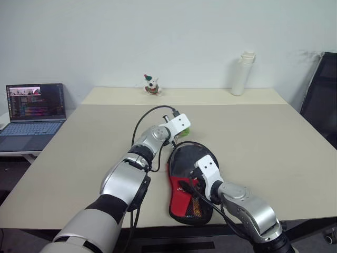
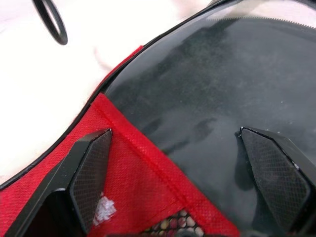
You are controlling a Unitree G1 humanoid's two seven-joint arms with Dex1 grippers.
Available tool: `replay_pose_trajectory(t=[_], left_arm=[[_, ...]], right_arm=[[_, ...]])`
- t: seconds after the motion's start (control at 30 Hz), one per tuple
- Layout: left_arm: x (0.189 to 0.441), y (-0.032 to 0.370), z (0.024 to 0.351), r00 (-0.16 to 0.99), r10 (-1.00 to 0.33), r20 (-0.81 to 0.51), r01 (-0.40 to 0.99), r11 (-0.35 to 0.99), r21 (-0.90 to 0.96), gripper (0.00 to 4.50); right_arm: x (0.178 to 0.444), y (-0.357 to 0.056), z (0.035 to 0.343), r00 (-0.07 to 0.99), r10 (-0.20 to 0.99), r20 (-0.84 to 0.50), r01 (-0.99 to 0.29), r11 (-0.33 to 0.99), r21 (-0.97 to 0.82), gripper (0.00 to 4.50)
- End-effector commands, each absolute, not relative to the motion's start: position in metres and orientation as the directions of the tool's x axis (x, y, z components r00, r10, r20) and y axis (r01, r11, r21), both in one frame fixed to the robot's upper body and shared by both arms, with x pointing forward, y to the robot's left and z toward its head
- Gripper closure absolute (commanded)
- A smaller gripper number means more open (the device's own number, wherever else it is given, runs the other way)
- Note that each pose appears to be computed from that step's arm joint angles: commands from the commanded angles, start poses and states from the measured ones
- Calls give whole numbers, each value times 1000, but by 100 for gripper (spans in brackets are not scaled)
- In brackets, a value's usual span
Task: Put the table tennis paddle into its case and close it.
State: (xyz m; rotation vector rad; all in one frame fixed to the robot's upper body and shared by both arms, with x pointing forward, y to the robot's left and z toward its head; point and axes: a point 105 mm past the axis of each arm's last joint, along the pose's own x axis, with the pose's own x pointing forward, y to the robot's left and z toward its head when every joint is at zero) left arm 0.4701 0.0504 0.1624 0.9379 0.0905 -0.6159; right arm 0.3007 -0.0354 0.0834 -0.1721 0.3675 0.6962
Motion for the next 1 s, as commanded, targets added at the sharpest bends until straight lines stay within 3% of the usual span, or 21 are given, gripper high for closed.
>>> replay_pose_trajectory(t=[0.03, 0.17, 0.47, 0.8, 1.0], left_arm=[[469, 18, 206, 823, -526, -212, 433, 340, 835, 447], [461, -7, 209, 793, -573, -208, 406, 241, 882, 447], [442, -51, 209, 707, -679, -198, 428, 189, 884, 447], [437, -55, 199, 669, -706, -233, 511, 209, 834, 447], [437, -50, 194, 656, -715, -243, 570, 258, 780, 251]], right_arm=[[288, -36, 54, 644, 579, -500, -658, 753, 24, 0], [286, -37, 53, 646, 573, -504, -652, 758, 27, 0], [284, -38, 53, 646, 568, -510, -648, 761, 27, 0], [286, -35, 53, 644, 574, -506, -654, 756, 25, 0], [291, -34, 58, 649, 579, -494, -659, 752, 15, 0]])
